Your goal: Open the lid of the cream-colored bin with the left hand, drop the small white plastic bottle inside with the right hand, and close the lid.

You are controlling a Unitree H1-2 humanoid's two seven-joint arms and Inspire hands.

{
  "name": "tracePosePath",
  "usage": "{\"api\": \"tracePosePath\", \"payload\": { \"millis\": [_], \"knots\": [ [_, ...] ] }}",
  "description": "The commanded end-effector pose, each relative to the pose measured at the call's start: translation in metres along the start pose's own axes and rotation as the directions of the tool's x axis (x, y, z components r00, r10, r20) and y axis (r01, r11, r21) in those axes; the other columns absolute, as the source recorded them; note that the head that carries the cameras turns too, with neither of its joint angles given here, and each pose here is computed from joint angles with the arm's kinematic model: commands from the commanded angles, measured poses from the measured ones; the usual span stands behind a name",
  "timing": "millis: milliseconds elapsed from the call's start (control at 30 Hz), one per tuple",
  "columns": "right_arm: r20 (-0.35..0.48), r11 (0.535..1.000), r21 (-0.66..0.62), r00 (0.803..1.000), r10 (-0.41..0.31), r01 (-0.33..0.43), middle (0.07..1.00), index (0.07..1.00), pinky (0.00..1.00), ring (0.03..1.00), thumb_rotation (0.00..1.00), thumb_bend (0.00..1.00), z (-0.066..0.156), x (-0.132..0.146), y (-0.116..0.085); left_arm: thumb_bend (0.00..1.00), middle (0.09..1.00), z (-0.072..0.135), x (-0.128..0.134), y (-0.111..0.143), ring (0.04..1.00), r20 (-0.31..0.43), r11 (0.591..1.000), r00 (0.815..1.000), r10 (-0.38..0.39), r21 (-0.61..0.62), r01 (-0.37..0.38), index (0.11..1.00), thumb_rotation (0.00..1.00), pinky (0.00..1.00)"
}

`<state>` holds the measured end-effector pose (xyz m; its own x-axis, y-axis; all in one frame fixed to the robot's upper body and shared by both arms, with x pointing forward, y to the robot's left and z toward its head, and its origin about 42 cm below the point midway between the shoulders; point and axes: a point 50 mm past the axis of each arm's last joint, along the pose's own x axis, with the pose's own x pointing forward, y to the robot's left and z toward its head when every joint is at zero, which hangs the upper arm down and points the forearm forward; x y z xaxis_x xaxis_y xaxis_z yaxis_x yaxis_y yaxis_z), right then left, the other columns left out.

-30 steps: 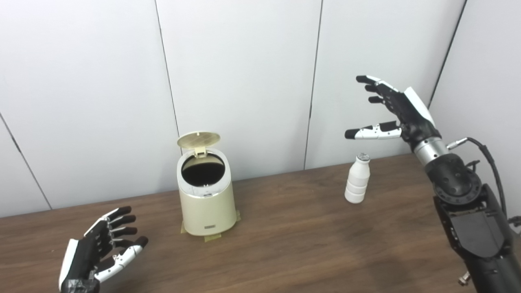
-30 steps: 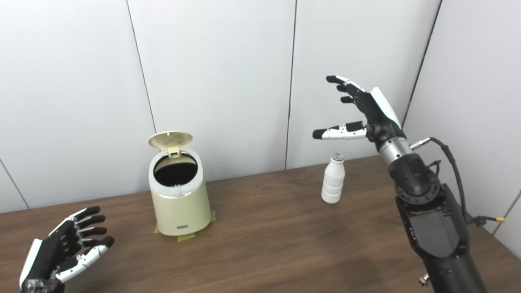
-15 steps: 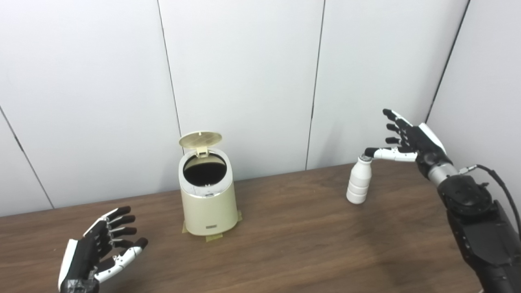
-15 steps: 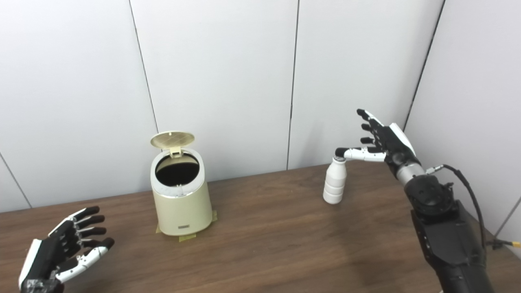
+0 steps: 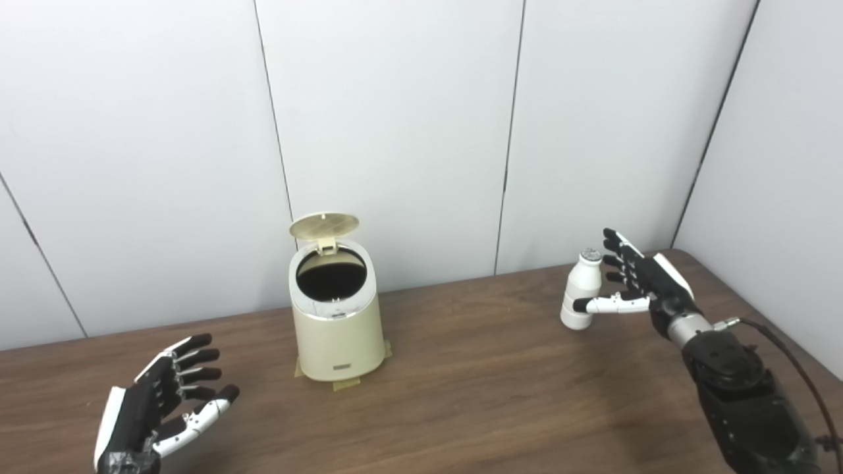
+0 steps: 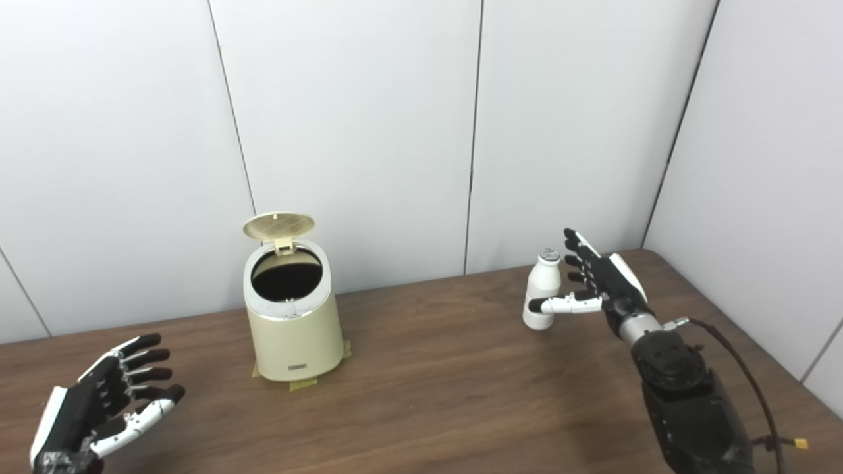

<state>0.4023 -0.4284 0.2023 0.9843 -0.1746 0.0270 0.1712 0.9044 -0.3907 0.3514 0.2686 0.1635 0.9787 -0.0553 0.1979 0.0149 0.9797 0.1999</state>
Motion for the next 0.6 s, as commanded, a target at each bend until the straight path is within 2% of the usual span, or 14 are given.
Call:
{"api": "tracePosePath", "payload": {
  "millis": [0, 67, 300, 567],
  "knots": [
    [0.103, 0.999, -0.012, 0.993, -0.049, 0.050, 0.979, 0.964, 0.91, 0.946, 0.14, 0.82, 0.025, 0.010, -0.017, 0.61, 0.737, 0.021, 0.012, 0.003, 0.669, 0.087, 1.000, 0.996, 0.004, 0.003, -0.004, 0.793, 0.02, 0.57],
    [0.097, 0.999, -0.015, 0.994, -0.049, 0.051, 0.972, 0.960, 0.90, 0.933, 0.16, 0.84, 0.022, 0.010, -0.015, 0.61, 0.737, 0.021, 0.012, 0.003, 0.669, 0.087, 1.000, 0.996, 0.002, 0.007, -0.003, 0.793, 0.02, 0.57],
    [0.085, 0.998, -0.014, 0.994, -0.066, 0.067, 0.918, 0.913, 0.85, 0.870, 0.09, 0.81, 0.014, 0.013, -0.009, 0.60, 0.743, 0.022, 0.012, 0.003, 0.671, 0.081, 1.000, 0.997, -0.003, 0.017, 0.002, 0.803, 0.00, 0.57],
    [0.060, 0.996, -0.018, 0.995, -0.083, 0.085, 0.872, 0.885, 0.78, 0.817, 0.10, 0.82, 0.009, 0.016, -0.001, 0.58, 0.744, 0.022, 0.010, 0.003, 0.665, 0.080, 1.000, 0.997, -0.015, 0.009, 0.014, 0.800, 0.00, 0.57]
  ]
}}
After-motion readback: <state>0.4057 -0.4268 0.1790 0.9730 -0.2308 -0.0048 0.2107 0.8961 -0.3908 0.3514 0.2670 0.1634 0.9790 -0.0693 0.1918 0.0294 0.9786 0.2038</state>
